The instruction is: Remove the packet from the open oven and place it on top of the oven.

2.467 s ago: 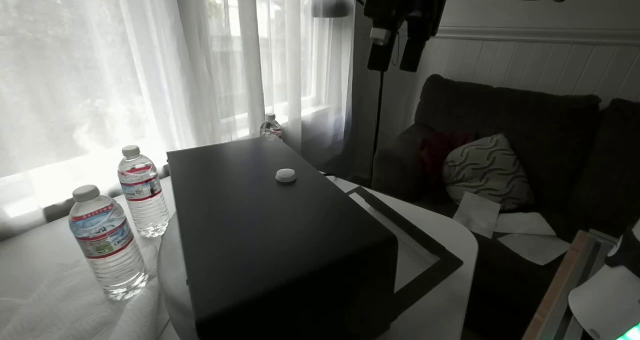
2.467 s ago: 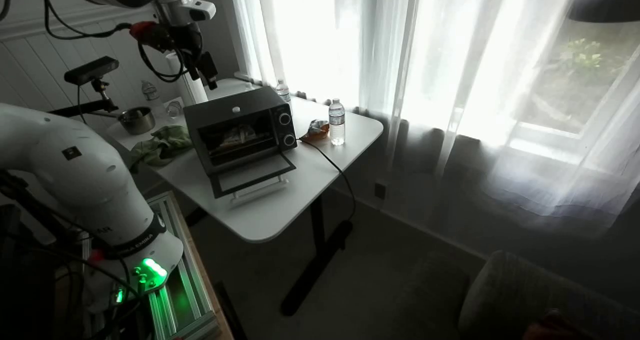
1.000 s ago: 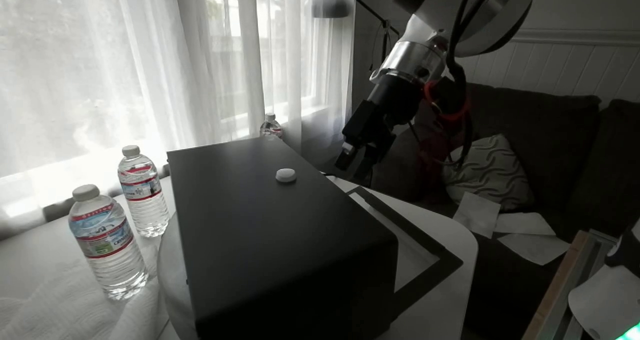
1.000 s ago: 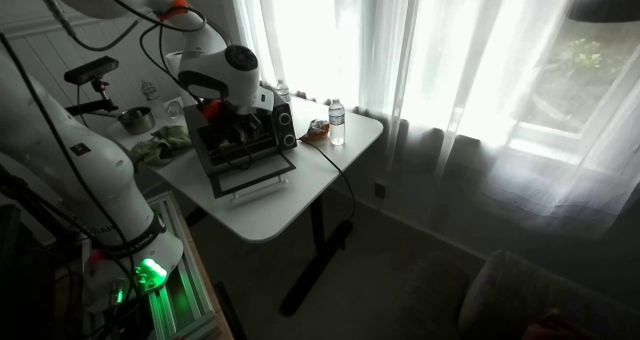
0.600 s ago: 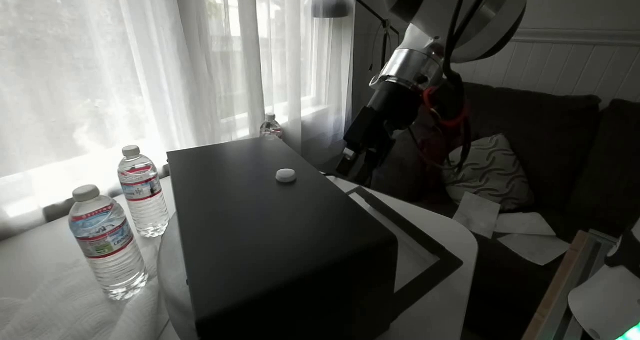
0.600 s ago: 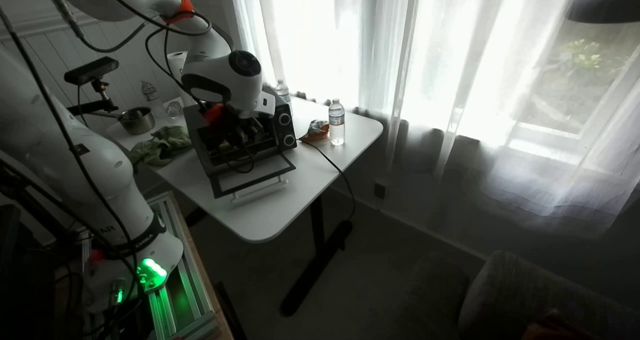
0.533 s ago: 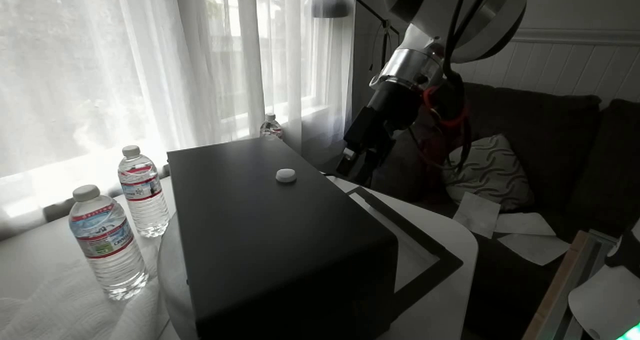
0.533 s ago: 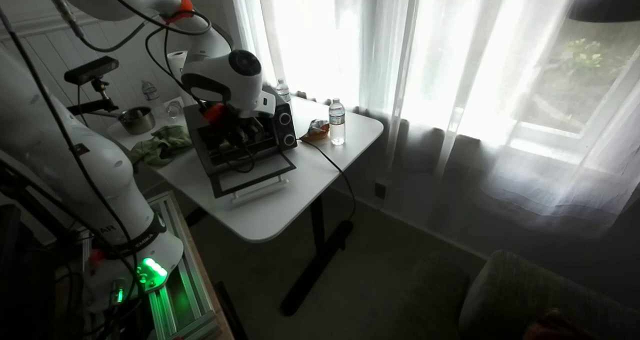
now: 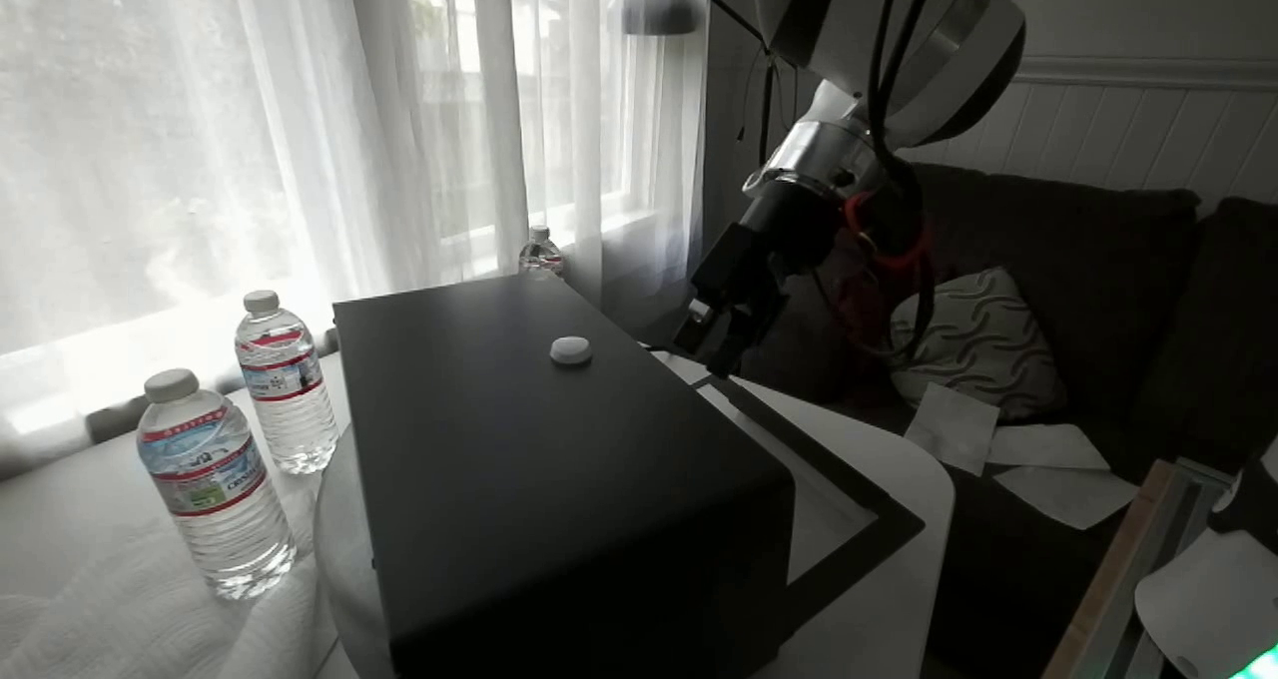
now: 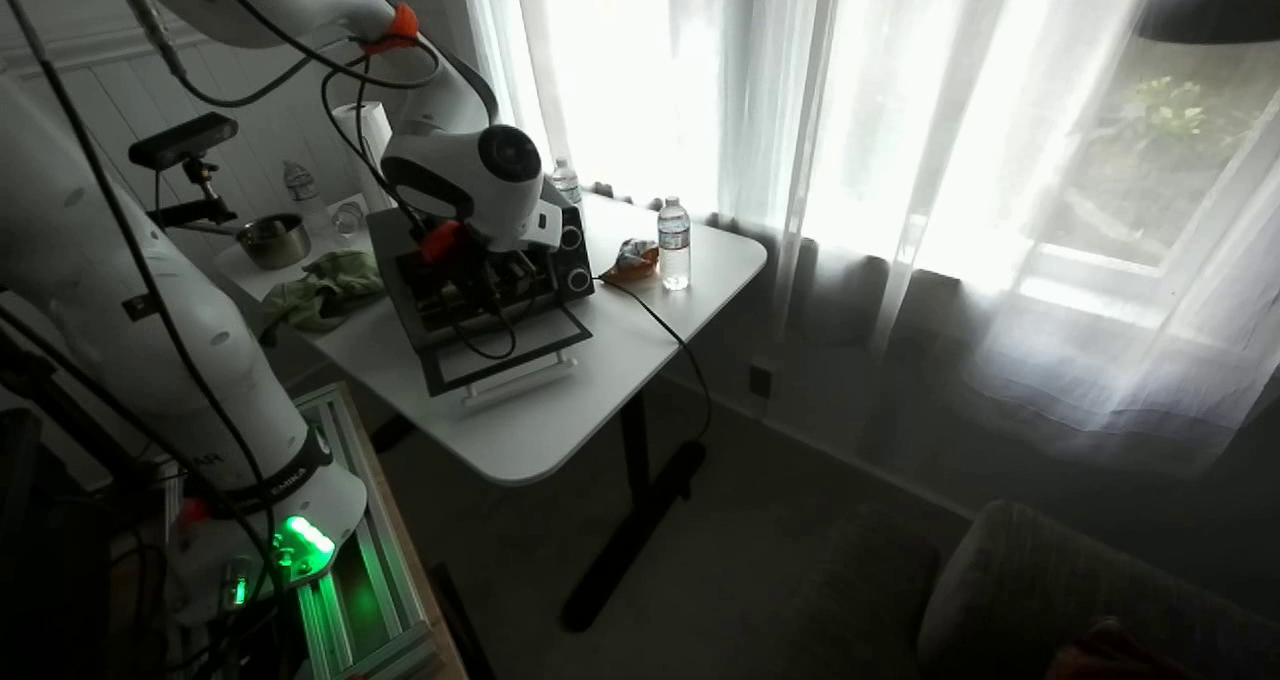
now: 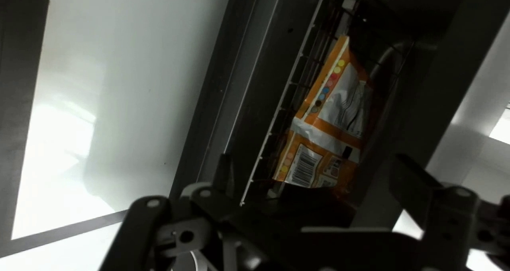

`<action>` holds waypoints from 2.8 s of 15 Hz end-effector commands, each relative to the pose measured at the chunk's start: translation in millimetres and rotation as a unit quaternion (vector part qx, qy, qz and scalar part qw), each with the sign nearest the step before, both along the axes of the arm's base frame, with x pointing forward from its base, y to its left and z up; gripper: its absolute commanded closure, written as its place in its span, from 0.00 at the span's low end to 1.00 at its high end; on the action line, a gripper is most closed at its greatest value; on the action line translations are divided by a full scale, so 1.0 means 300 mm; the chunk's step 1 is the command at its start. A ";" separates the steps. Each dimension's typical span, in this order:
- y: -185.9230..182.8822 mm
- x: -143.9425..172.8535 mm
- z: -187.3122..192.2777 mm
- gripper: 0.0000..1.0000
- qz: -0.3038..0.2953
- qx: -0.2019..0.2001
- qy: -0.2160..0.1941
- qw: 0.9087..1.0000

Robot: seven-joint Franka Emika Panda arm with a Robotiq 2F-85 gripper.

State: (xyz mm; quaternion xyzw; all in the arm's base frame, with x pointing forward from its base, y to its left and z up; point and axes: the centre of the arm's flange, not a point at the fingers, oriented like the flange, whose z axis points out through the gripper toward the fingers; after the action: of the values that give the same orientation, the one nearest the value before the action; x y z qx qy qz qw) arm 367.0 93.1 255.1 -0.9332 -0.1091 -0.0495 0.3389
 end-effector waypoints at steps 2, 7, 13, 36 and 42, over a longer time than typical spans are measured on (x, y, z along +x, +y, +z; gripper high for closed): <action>-0.002 0.054 -0.115 0.04 0.004 0.057 0.004 0.998; 0.009 0.095 -0.198 0.27 -0.007 0.097 0.014 0.995; 0.036 0.160 -0.257 0.57 -0.013 0.129 0.011 0.991; 0.115 0.214 -0.356 0.61 0.014 0.195 0.067 0.978; 0.105 0.196 -0.330 1.00 0.016 0.214 0.066 0.974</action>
State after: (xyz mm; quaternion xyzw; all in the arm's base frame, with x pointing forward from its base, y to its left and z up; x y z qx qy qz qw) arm 426.9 126.7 151.2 -0.8482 -0.0895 -0.0049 0.5221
